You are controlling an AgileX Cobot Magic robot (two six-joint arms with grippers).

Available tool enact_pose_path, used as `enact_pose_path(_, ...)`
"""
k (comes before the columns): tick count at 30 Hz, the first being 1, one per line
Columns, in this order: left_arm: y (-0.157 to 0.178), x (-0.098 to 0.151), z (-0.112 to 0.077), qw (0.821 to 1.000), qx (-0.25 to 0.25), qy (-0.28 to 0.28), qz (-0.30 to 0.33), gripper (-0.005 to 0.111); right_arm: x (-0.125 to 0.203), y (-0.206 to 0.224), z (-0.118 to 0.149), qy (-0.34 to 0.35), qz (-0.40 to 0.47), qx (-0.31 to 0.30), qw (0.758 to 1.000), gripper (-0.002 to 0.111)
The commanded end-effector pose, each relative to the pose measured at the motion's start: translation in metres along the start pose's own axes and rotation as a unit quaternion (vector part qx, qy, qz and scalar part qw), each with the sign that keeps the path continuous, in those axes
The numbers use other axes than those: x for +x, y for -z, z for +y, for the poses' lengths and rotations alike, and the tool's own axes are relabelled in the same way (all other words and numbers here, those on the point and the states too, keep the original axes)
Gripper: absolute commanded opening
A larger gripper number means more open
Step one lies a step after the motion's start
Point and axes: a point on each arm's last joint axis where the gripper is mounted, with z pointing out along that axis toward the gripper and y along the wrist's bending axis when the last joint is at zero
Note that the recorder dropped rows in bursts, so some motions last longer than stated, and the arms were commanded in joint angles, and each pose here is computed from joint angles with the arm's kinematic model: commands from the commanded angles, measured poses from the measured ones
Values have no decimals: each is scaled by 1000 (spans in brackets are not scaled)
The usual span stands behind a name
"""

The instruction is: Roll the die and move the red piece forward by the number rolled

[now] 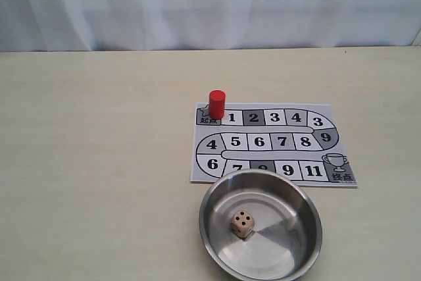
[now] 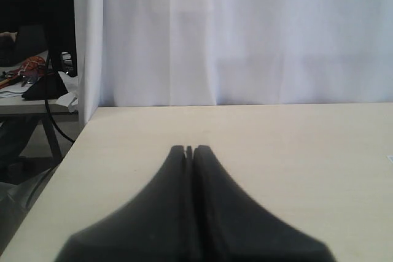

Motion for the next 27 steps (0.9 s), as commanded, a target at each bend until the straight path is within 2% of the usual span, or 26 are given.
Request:
enact_pose_path(1, 0, -3, 0, 1000, 0, 1, -9, 0, 2, -29, 3, 20, 61, -56, 996, 51)
enact_pose_path(7, 0, -3, 0, 1000, 0, 1, -9, 0, 13, -71, 15, 49, 149, -127, 980, 54)
enact_pose_path(17, 0, -3, 0, 1000, 0, 1, -9, 0, 30, -138, 40, 58, 274, -193, 940, 54)
enact_pose_path(22, 0, -3, 0, 1000, 0, 1, -9, 0, 31, -161, 58, 82, 289, -212, 930, 54)
enact_pose_path(27, 0, -3, 0, 1000, 0, 1, -9, 0, 45, -184, 71, 109, 313, -189, 925, 54)
